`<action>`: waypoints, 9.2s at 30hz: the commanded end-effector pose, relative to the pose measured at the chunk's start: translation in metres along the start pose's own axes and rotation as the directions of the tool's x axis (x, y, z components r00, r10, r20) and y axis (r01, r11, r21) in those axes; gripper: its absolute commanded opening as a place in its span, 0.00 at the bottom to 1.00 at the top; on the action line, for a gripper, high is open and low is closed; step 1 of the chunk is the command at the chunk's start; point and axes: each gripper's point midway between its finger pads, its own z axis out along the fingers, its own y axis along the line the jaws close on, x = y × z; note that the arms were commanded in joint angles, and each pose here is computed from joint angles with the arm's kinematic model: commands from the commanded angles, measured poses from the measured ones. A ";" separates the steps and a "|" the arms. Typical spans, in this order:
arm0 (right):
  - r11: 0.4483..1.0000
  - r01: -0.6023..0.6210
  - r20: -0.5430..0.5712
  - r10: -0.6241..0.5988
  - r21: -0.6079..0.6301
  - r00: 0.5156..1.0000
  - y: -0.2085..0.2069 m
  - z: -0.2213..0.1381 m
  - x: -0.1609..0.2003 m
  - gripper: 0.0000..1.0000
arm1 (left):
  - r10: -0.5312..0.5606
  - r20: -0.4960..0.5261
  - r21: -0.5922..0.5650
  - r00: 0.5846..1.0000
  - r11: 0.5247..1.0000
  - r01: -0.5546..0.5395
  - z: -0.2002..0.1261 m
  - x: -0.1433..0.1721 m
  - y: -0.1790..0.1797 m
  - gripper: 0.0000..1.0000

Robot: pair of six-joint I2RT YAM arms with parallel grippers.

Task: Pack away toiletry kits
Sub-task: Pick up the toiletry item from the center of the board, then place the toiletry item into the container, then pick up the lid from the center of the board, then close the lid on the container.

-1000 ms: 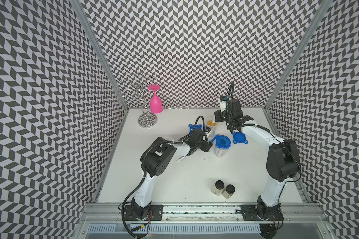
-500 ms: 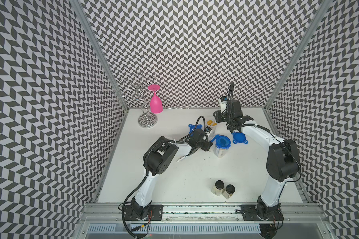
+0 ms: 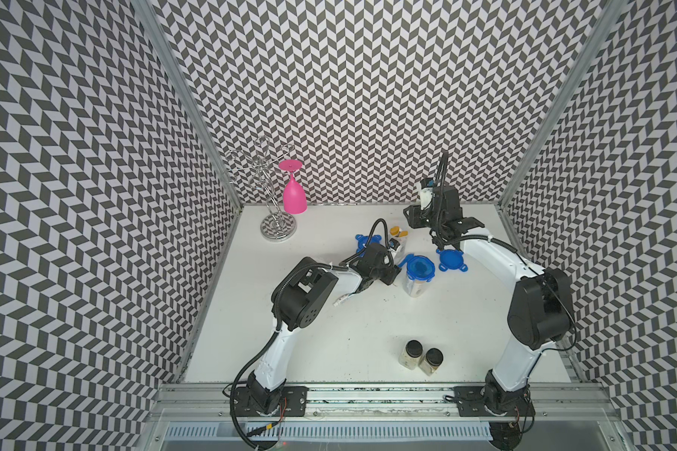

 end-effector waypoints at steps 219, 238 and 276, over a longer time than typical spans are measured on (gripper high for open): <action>0.902 0.022 -0.585 0.261 0.432 0.768 -0.177 0.003 0.206 0.69 | -0.257 0.403 0.095 0.878 0.966 0.239 -0.278 -0.136 0.028 0.97; 0.978 0.126 -0.349 -0.061 0.168 0.935 -0.036 -0.001 0.015 0.66 | -0.331 0.353 0.011 0.875 0.937 0.349 -0.264 -0.118 0.050 0.96; 0.955 0.293 -0.436 -0.278 -0.034 0.856 0.031 0.037 0.066 0.81 | -0.338 0.338 0.010 0.878 0.935 0.356 -0.261 -0.120 0.056 0.96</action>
